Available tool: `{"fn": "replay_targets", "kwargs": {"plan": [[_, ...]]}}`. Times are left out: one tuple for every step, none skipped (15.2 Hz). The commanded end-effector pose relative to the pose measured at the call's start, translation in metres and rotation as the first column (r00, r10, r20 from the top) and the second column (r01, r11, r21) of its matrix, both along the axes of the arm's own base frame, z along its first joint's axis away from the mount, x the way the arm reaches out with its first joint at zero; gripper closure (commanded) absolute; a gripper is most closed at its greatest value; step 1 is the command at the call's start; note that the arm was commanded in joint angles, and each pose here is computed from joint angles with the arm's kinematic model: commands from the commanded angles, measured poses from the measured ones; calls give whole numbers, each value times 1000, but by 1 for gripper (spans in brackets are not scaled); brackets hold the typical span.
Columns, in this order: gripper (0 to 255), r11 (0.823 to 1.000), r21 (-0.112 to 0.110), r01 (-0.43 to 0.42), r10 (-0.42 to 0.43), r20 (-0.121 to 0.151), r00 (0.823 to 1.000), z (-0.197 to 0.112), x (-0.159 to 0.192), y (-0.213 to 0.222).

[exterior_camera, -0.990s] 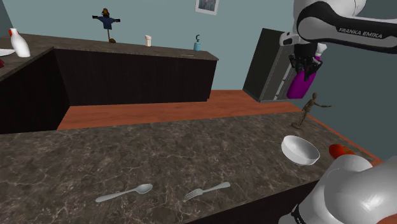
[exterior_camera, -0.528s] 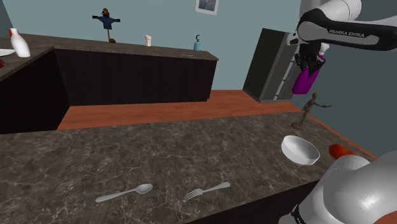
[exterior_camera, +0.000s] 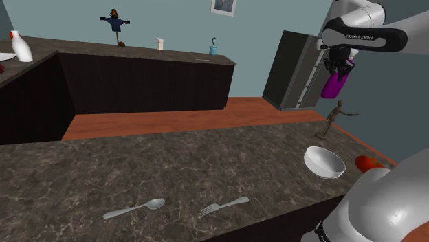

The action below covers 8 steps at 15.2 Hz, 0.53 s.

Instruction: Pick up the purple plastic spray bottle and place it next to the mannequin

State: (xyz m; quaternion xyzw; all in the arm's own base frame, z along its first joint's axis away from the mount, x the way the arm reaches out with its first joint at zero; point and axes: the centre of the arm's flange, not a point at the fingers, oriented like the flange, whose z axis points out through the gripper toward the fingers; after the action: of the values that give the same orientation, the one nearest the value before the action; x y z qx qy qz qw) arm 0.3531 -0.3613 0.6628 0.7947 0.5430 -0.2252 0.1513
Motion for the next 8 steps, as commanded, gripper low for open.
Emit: {"fn": "replay_targets", "kwargs": {"plan": [[255, 1000, -3, -2, 2, 0, 1000, 3, 2, -27], [255, 1000, -3, -2, 2, 0, 1000, 3, 4, -40], [255, 1000, -3, -2, 2, 0, 1000, 4, 5, -53], [255, 1000, -3, -2, 2, 0, 1000, 4, 6, -67], [255, 1000, -3, -2, 2, 0, 1000, 4, 7, -80], [255, 1000, -3, -2, 2, 0, 1000, 4, 8, -93], [255, 1000, -3, -2, 2, 0, 1000, 4, 9, -106], [255, 1000, -3, -2, 2, 0, 1000, 4, 10, -119]]}}
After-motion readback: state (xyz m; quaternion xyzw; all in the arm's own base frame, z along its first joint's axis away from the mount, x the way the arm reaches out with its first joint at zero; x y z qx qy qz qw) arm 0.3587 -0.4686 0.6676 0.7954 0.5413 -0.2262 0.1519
